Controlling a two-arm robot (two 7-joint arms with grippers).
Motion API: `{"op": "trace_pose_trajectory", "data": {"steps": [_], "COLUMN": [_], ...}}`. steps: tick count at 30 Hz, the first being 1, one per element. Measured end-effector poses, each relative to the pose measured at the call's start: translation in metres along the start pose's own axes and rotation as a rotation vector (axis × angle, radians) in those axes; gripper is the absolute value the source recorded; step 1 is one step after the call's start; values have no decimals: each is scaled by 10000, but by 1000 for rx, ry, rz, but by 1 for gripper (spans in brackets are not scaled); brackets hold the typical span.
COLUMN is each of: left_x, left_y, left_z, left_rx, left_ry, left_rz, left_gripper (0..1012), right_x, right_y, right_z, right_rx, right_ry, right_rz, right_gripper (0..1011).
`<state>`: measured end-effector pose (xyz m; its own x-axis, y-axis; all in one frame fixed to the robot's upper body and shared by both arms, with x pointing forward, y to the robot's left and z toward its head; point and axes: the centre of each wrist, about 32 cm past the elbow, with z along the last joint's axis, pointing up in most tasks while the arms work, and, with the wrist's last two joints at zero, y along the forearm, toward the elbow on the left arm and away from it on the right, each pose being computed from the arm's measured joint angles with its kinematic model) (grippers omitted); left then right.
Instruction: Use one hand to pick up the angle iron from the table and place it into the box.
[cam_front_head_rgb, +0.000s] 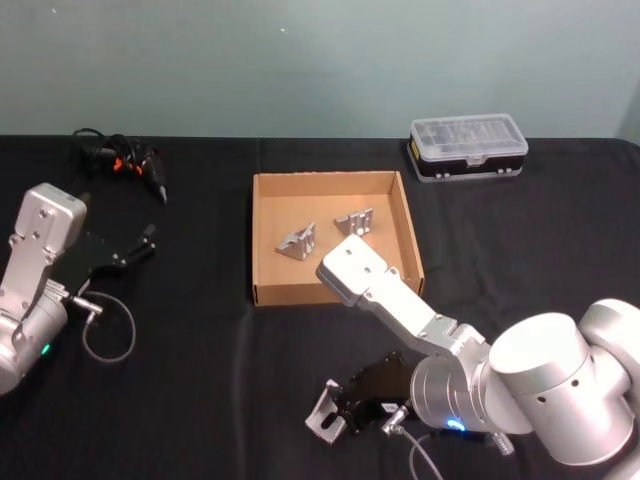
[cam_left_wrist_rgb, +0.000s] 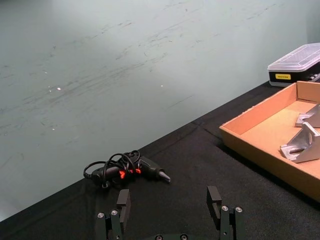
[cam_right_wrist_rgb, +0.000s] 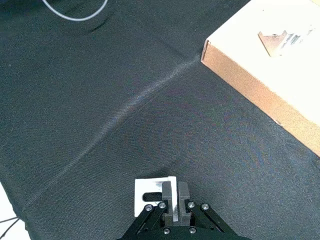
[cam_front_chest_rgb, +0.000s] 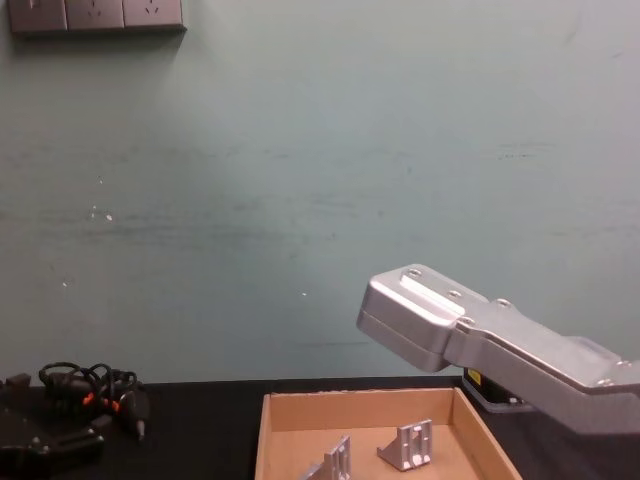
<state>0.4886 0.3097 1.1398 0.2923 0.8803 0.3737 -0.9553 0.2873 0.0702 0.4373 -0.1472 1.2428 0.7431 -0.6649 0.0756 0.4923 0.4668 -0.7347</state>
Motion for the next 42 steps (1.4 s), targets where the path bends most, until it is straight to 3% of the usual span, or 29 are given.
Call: {"op": "trace_pose_trajectory", "data": {"steps": [2, 15, 19, 25, 32, 42], "left_x": [0, 0, 0, 0, 0, 0], "left_y": [0, 0, 0, 0, 0, 0], "left_z": [0, 0, 0, 0, 0, 0], "left_rx": [0, 0, 0, 0, 0, 0], "left_ry": [0, 0, 0, 0, 0, 0], "left_rz": [0, 0, 0, 0, 0, 0], "left_gripper": [1005, 1004, 1004, 1005, 1005, 1005], "right_x": [0, 18, 79, 231, 402, 624], "right_y": [0, -97, -167, -168, -39, 239], "right_z": [0, 44, 116, 193, 307, 436], "right_rx": [0, 34, 76, 139, 244, 278], "right_ry": [0, -6, -16, 22, 47, 63], "right_rz": [0, 6, -13, -49, -125, -239], "right_gripper": [59, 56, 57, 57, 57, 57]}}
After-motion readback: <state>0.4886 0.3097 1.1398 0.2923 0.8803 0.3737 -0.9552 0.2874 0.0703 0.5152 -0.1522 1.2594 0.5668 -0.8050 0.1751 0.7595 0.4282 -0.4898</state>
